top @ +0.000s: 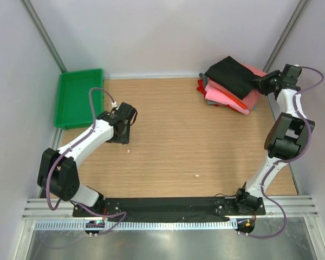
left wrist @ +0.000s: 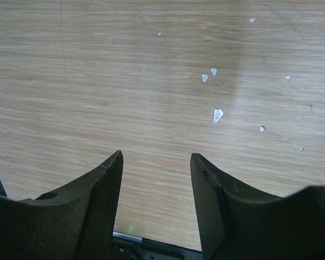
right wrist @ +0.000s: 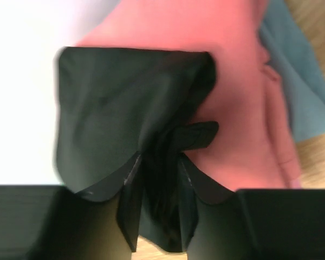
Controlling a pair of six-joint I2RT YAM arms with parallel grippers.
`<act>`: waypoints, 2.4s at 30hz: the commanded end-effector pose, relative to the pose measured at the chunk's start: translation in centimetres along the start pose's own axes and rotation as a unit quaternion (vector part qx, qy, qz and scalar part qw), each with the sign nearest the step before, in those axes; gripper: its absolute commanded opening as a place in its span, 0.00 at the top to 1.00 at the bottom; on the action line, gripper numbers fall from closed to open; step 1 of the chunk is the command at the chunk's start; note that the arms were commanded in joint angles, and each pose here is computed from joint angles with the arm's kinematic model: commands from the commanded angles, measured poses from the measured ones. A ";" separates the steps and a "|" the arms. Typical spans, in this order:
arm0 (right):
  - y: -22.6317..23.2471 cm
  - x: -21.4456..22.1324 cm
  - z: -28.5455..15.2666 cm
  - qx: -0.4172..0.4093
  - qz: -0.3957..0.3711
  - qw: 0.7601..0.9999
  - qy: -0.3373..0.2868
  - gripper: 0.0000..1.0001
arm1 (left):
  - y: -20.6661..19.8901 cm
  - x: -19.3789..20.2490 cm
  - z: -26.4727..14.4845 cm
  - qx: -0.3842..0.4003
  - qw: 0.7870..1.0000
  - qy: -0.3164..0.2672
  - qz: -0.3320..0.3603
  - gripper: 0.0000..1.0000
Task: Fold and stack the t-shirts
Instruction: Neatly place the folded tshirt to the corner
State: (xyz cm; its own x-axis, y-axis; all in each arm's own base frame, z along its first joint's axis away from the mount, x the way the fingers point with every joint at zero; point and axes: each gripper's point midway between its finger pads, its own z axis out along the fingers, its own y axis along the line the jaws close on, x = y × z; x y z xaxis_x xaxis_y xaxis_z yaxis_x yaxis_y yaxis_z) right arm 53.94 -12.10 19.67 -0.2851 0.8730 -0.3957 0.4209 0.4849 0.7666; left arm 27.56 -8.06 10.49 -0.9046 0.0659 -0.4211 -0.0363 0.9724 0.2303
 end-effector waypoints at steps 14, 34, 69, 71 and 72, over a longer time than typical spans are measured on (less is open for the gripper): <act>-4.1 -1.0 -2.3 0.120 -0.046 0.991 -0.030 0.30 | 0.1 -0.7 -0.5 -0.007 1.000 -0.012 -0.004 0.46; -0.2 3.1 -3.9 0.027 -0.028 0.999 0.019 0.19 | -0.1 -0.6 -0.6 -0.001 1.000 -0.012 -0.004 0.46; 4.3 -1.4 -3.2 0.042 -0.114 0.992 -0.015 0.96 | 0.0 -0.4 -0.2 -0.009 1.000 -0.003 0.001 0.46; 3.1 -0.6 -2.7 0.051 -0.109 0.993 -0.004 0.95 | -0.1 -0.4 -0.2 -0.009 1.000 -0.003 0.001 0.45; 2.8 -0.3 -2.5 0.051 -0.107 0.993 0.000 0.94 | -0.1 -0.3 -0.1 -0.009 1.000 -0.002 0.001 0.46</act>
State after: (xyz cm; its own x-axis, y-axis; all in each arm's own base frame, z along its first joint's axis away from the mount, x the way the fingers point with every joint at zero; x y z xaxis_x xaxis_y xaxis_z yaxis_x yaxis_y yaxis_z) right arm 53.65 -11.18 25.50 -0.3387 0.7578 -0.5577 0.4035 0.6524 0.6415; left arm 27.35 -8.07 10.16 -0.9110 0.0761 -0.4054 -0.0275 0.9694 0.2438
